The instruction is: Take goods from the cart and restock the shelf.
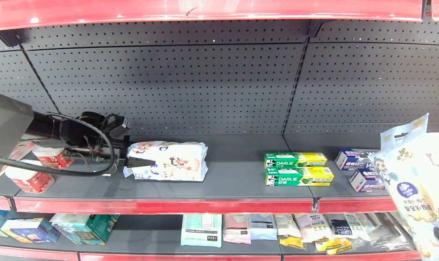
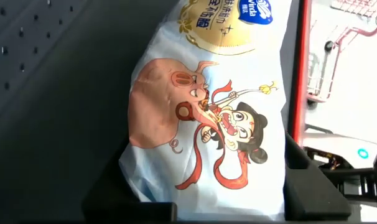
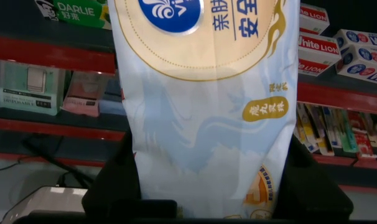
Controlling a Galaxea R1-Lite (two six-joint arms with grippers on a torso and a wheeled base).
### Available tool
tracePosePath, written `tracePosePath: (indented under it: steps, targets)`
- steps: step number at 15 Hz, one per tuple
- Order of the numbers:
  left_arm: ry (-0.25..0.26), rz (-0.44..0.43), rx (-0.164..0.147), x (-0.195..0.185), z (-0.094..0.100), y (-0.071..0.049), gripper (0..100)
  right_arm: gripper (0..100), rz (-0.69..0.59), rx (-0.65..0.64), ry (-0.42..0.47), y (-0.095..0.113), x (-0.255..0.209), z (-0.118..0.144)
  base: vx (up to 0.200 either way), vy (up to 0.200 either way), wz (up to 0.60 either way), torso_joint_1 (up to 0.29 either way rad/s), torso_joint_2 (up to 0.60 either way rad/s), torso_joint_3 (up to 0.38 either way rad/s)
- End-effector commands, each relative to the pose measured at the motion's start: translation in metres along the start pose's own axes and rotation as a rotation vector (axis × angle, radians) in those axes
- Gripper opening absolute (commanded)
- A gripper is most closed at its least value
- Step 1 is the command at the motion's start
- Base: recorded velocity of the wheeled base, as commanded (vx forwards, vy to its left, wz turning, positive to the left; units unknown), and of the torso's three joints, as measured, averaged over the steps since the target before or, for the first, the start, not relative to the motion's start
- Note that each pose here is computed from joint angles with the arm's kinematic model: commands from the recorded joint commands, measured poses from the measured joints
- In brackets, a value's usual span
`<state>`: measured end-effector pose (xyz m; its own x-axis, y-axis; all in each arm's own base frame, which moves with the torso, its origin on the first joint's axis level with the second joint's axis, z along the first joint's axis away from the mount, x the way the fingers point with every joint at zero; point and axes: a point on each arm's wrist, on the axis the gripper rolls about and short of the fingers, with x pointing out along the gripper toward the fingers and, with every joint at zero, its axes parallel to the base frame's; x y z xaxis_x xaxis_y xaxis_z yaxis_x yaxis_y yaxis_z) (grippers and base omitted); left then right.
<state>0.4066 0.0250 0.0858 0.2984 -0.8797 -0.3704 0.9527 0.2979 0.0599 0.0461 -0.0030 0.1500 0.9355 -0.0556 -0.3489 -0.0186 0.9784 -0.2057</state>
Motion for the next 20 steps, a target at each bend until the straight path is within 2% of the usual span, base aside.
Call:
tracePosePath:
  steps: [1, 3, 5, 6, 8, 9, 12, 14, 18, 20]
  targets:
    - [-0.002, 0.020, -0.018, -0.019, 0.002, -0.015, 0, 0, -0.001, -0.001, -0.004, 0.000, 0.000, 0.000, 0.000, 0.000, 0.00, 0.000, 0.00, 0.000]
    - [0.001, 0.034, -0.019, -0.029, 0.000, -0.025, 0, 0, -0.001, -0.001, -0.006, 0.000, 0.000, 0.001, 0.000, 0.000, 0.00, 0.000, 0.00, 0.000]
    - [0.007, 0.042, -0.002, -0.035, -0.009, -0.030, 0, 0, -0.002, -0.001, -0.011, -0.001, 0.000, 0.004, 0.000, 0.000, 0.00, 0.000, 0.00, 0.000]
    - [0.007, 0.051, 0.002, -0.039, -0.012, -0.031, 0, 0, 0.000, -0.002, -0.013, -0.001, 0.000, 0.007, 0.000, 0.000, 0.00, 0.000, 0.00, 0.000]
    - [-0.012, 0.070, 0.034, -0.044, -0.014, -0.028, 0, 0, 0.003, -0.012, -0.012, -0.002, 0.002, 0.010, 0.000, 0.000, 0.00, 0.000, 0.00, 0.000]
    - [-0.012, 0.071, 0.037, -0.043, -0.015, -0.027, 0, 0, 0.004, -0.019, -0.011, -0.002, 0.003, 0.012, 0.000, 0.000, 0.00, 0.000, 0.00, 0.000]
    - [-0.009, 0.056, 0.011, -0.041, -0.023, -0.035, 0, 0, 0.004, -0.019, -0.008, -0.003, 0.004, 0.013, 0.000, 0.000, 0.00, 0.000, 0.00, 0.000]
    - [-0.016, 0.047, 0.032, -0.041, -0.031, -0.039, 0, 0, 0.003, -0.019, -0.012, -0.003, 0.004, 0.016, 0.000, 0.000, 0.00, 0.000, 0.00, 0.000]
    - [-0.018, 0.055, 0.022, -0.045, -0.035, -0.039, 0, 0, 0.006, -0.021, 0.000, -0.004, 0.007, 0.018, 0.000, 0.000, 0.00, 0.000, 0.00, 0.000]
    - [-0.020, 0.068, 0.025, -0.047, -0.041, -0.035, 0, 0, 0.006, -0.021, 0.000, -0.004, 0.007, 0.019, 0.000, 0.000, 0.00, 0.000, 0.00, 0.000]
